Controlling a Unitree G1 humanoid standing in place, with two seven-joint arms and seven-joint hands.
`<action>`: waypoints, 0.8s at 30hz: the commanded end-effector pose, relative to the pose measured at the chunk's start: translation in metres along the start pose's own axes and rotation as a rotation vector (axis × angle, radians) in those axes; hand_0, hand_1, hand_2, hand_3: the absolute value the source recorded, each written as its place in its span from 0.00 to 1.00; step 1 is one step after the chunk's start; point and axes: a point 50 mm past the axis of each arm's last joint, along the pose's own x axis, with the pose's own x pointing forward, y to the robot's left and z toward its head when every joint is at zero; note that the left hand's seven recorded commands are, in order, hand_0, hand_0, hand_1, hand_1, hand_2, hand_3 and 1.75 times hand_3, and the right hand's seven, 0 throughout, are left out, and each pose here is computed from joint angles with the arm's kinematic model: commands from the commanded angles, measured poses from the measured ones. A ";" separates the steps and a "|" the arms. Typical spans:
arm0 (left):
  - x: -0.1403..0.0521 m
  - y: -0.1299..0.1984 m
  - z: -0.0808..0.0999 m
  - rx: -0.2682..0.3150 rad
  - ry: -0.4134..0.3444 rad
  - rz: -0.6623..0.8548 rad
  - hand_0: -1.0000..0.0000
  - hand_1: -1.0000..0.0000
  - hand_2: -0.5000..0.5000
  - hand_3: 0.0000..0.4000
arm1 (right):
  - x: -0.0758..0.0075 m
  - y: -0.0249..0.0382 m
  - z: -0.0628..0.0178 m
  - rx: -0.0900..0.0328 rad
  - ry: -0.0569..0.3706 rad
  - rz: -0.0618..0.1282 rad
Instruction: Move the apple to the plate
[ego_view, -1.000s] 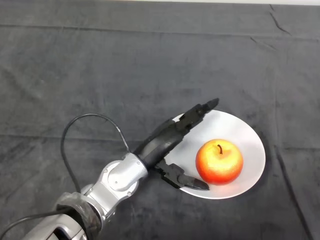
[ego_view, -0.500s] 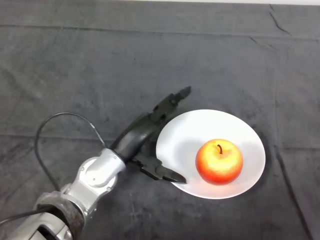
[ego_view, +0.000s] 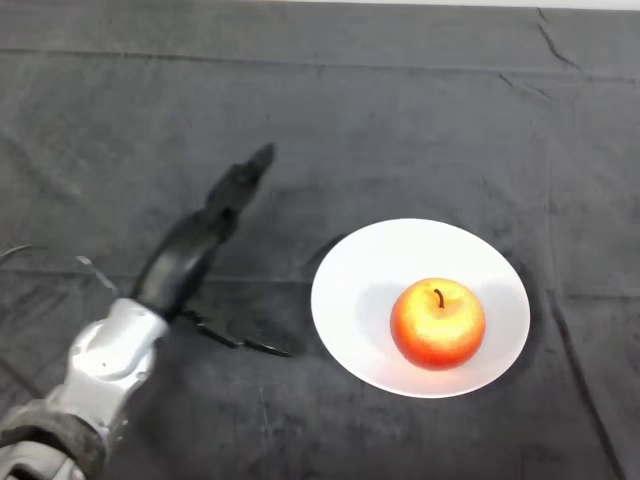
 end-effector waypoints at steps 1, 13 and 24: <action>-0.024 0.028 -0.011 0.029 0.053 0.109 1.00 1.00 0.50 0.00 | -0.0021 -0.0027 0.0120 -0.001 -0.034 -0.005; -0.062 0.091 -0.014 0.029 0.093 0.473 1.00 1.00 0.50 0.00 | -0.0021 -0.0027 0.0120 -0.001 -0.034 -0.005; -0.066 0.097 -0.015 0.009 0.104 0.606 1.00 1.00 0.50 0.00 | -0.0021 -0.0027 0.0120 -0.001 -0.034 -0.005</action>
